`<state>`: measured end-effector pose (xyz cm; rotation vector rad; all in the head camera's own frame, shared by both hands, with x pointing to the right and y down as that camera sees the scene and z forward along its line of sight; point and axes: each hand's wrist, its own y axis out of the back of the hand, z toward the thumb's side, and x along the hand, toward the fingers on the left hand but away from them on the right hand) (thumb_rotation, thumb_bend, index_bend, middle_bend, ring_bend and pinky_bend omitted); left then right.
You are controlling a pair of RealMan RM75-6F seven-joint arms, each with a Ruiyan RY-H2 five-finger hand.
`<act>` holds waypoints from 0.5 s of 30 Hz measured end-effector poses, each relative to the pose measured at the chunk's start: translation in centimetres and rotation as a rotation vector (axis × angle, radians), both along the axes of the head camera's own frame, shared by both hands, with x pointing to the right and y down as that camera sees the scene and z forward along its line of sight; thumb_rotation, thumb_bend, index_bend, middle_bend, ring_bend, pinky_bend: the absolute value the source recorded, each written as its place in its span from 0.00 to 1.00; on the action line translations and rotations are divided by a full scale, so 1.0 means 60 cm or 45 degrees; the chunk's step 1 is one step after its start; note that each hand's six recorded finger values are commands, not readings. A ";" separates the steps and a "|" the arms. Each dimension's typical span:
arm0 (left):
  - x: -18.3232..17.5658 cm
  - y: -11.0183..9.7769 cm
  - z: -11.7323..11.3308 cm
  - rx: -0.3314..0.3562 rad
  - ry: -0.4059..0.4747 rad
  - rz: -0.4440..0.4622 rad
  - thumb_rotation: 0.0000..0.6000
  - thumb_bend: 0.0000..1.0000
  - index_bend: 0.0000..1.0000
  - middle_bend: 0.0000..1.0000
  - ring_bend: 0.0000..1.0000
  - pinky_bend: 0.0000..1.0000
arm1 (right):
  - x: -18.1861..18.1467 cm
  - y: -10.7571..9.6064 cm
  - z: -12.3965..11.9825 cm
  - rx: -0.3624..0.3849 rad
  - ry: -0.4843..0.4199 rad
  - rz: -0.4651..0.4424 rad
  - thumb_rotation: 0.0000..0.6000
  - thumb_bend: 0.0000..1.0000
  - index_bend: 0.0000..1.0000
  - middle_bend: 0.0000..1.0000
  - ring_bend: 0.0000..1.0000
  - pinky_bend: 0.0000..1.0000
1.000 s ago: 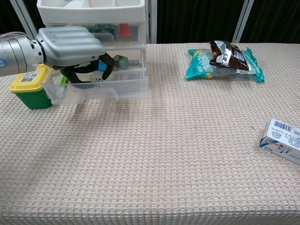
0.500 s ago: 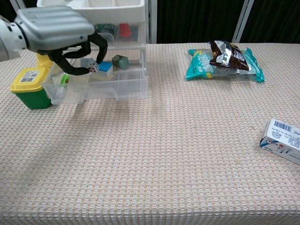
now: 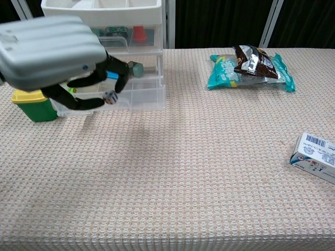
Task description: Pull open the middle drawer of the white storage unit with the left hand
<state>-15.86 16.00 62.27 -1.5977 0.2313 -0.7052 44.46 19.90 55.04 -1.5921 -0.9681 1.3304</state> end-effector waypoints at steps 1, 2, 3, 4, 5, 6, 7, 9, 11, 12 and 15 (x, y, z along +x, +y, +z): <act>0.007 0.007 0.008 -0.004 -0.010 0.019 1.00 0.40 0.54 0.87 0.99 1.00 | 0.001 0.001 -0.001 0.000 0.001 0.001 1.00 0.28 0.00 0.00 0.00 0.00; 0.013 0.013 0.016 -0.008 -0.022 0.036 1.00 0.40 0.54 0.87 0.99 1.00 | 0.002 0.001 -0.001 0.001 0.002 0.003 1.00 0.28 0.00 0.00 0.00 0.00; 0.020 0.020 0.027 -0.012 -0.041 0.058 1.00 0.40 0.54 0.87 0.99 1.00 | 0.003 0.002 -0.001 0.001 0.002 0.005 1.00 0.28 0.00 0.00 0.00 0.00; 0.026 0.025 0.036 -0.015 -0.056 0.074 1.00 0.40 0.54 0.87 0.99 1.00 | 0.003 0.003 -0.002 0.001 0.002 0.006 1.00 0.28 0.00 0.00 0.00 0.00; 0.031 0.031 0.044 -0.019 -0.070 0.091 1.00 0.40 0.53 0.86 0.99 1.00 | 0.004 0.003 -0.002 0.000 0.003 0.008 1.00 0.28 0.00 0.00 0.00 0.00; 0.038 0.039 0.055 -0.024 -0.090 0.113 1.00 0.39 0.52 0.86 0.99 1.00 | 0.004 0.003 -0.002 0.000 0.004 0.008 1.00 0.28 0.00 0.00 0.00 0.00; 0.042 0.045 0.062 -0.027 -0.105 0.129 1.00 0.39 0.50 0.86 0.99 1.00 | 0.004 0.003 -0.001 -0.001 0.004 0.009 1.00 0.28 0.00 0.00 0.00 0.00; 0.048 0.054 0.075 -0.028 -0.140 0.157 1.00 0.37 0.45 0.85 0.98 1.00 | 0.003 0.003 0.000 -0.003 0.005 0.008 1.00 0.28 0.00 0.00 0.00 0.00; 0.052 0.060 0.082 -0.025 -0.163 0.173 1.00 0.36 0.42 0.84 0.98 1.00 | 0.002 0.002 0.001 -0.007 0.005 0.007 1.00 0.28 0.00 0.00 0.00 0.00; 0.056 0.063 0.086 -0.022 -0.170 0.179 1.00 0.34 0.40 0.83 0.97 1.00 | 0.003 0.002 0.002 -0.008 0.006 0.007 1.00 0.28 0.00 0.00 0.00 0.00; 0.060 0.064 0.085 -0.011 -0.165 0.167 1.00 0.21 0.29 0.79 0.95 1.00 | 0.001 0.001 0.003 -0.007 0.004 0.005 1.00 0.28 0.00 0.00 0.00 0.00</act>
